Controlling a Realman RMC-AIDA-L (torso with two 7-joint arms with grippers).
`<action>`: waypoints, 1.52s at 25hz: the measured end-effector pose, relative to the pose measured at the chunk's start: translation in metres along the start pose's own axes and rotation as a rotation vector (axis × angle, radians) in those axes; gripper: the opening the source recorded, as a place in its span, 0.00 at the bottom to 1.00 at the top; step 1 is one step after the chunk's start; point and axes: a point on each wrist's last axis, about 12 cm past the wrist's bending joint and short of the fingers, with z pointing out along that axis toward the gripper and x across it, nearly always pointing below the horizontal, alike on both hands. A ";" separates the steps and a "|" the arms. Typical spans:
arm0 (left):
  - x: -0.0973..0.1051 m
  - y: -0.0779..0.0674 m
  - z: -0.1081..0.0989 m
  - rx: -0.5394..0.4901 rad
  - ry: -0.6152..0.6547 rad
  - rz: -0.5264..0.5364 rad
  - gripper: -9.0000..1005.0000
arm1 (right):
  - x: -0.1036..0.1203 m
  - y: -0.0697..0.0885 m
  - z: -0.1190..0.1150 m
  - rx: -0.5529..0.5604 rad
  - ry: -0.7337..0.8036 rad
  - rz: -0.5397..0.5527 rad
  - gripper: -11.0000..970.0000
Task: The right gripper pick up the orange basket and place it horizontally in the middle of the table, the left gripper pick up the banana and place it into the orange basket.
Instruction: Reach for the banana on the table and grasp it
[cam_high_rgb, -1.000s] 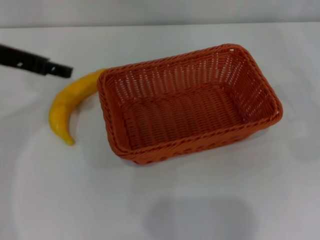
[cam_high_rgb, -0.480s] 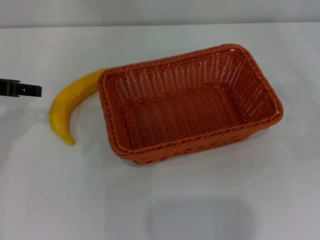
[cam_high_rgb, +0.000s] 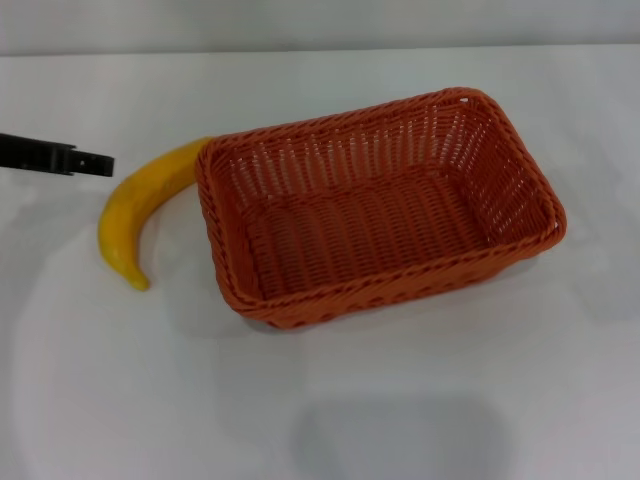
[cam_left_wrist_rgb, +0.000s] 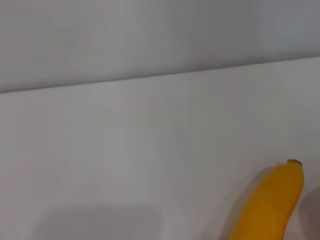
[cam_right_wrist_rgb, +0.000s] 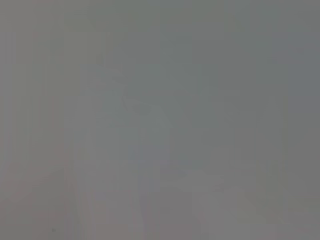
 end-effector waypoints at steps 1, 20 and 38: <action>-0.001 -0.001 0.002 0.004 0.001 0.004 0.79 | 0.000 0.000 0.000 -0.002 0.000 0.001 0.90; 0.002 -0.013 0.037 0.053 0.023 0.028 0.79 | 0.001 0.004 0.004 -0.018 -0.001 0.013 0.90; 0.010 -0.014 0.052 0.069 0.019 0.025 0.79 | 0.001 0.005 0.005 -0.021 -0.004 0.013 0.90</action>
